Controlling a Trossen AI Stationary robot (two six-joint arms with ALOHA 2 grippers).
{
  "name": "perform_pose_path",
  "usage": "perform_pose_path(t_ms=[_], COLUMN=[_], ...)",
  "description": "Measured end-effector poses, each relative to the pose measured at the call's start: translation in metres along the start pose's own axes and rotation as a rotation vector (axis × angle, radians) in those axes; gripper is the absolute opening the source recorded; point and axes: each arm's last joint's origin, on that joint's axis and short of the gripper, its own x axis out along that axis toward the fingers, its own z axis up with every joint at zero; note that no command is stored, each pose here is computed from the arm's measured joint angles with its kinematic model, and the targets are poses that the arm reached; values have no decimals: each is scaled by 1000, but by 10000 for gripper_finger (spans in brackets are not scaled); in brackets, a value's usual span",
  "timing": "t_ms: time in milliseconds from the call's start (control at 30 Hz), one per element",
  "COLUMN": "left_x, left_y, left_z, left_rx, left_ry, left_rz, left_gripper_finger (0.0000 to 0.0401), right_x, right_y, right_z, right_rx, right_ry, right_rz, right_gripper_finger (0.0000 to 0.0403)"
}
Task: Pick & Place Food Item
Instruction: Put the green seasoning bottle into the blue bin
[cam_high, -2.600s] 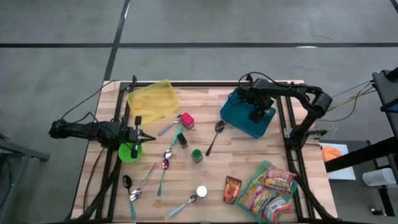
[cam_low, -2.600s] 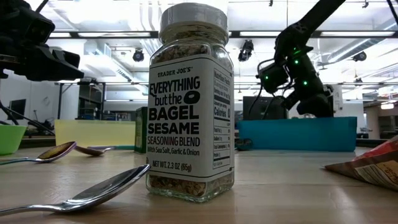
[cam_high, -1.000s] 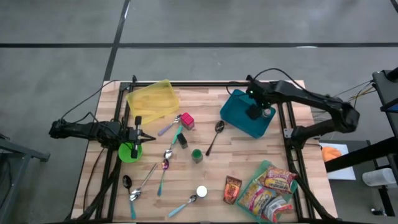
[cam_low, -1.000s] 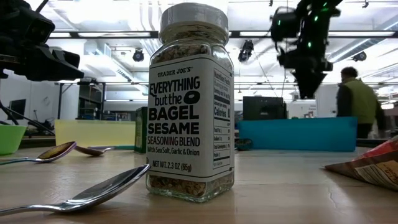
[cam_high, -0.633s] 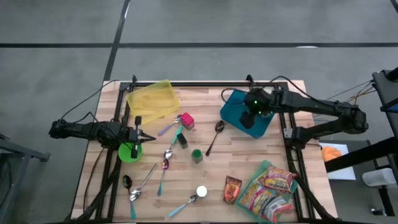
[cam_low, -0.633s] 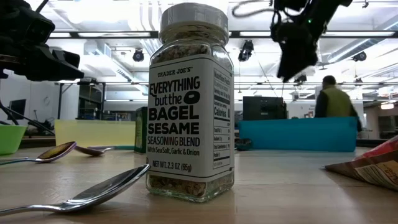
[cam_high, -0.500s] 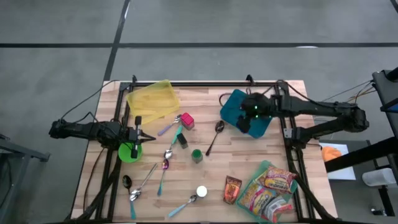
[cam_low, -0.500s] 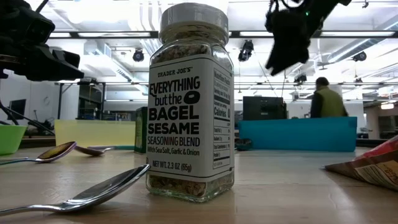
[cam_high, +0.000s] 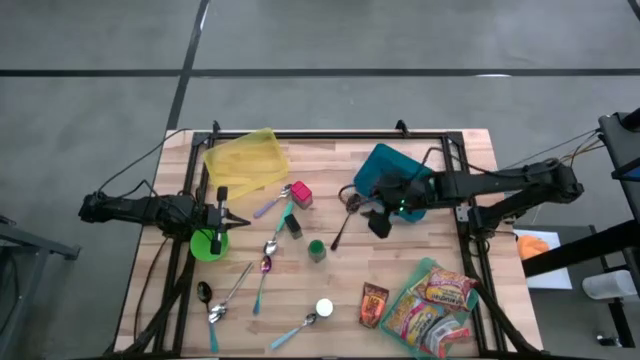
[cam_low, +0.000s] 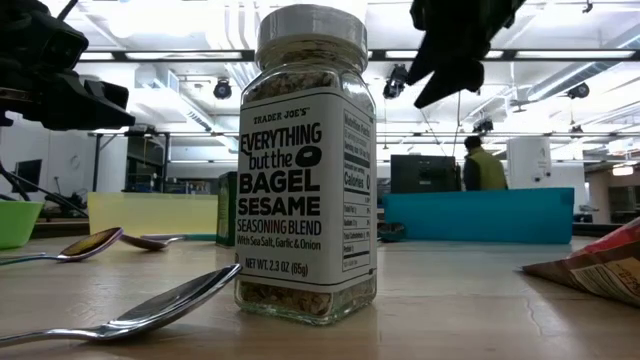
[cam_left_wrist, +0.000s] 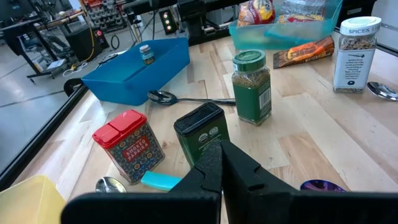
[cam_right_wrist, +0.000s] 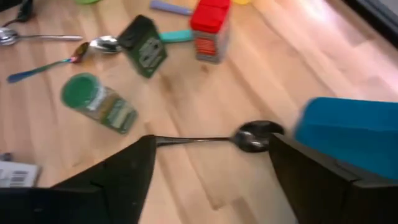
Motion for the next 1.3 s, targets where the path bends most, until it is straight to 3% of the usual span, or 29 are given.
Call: perform_pose_path(t_ms=[167,567,767,1033,1300], left_x=[0,0,0,0,0], left_y=[0,0,0,0,0], left_z=[0,0,0,0,0], left_rx=[0,0,0,0,0], left_ry=[0,0,0,0,0], left_rz=[0,0,0,0,0], left_gripper_finger=[0,0,0,0,0], right_x=[14,49,63,87,105], right_y=[29,106,131,130,118], right_z=[3,22,22,-2,-22], right_rx=[-21,-252,-283,-296,-233], right_ry=[28,6,-144,-233,-359], right_rz=[37,30,38,77,7], right_gripper_finger=[355,359,359,359,359])
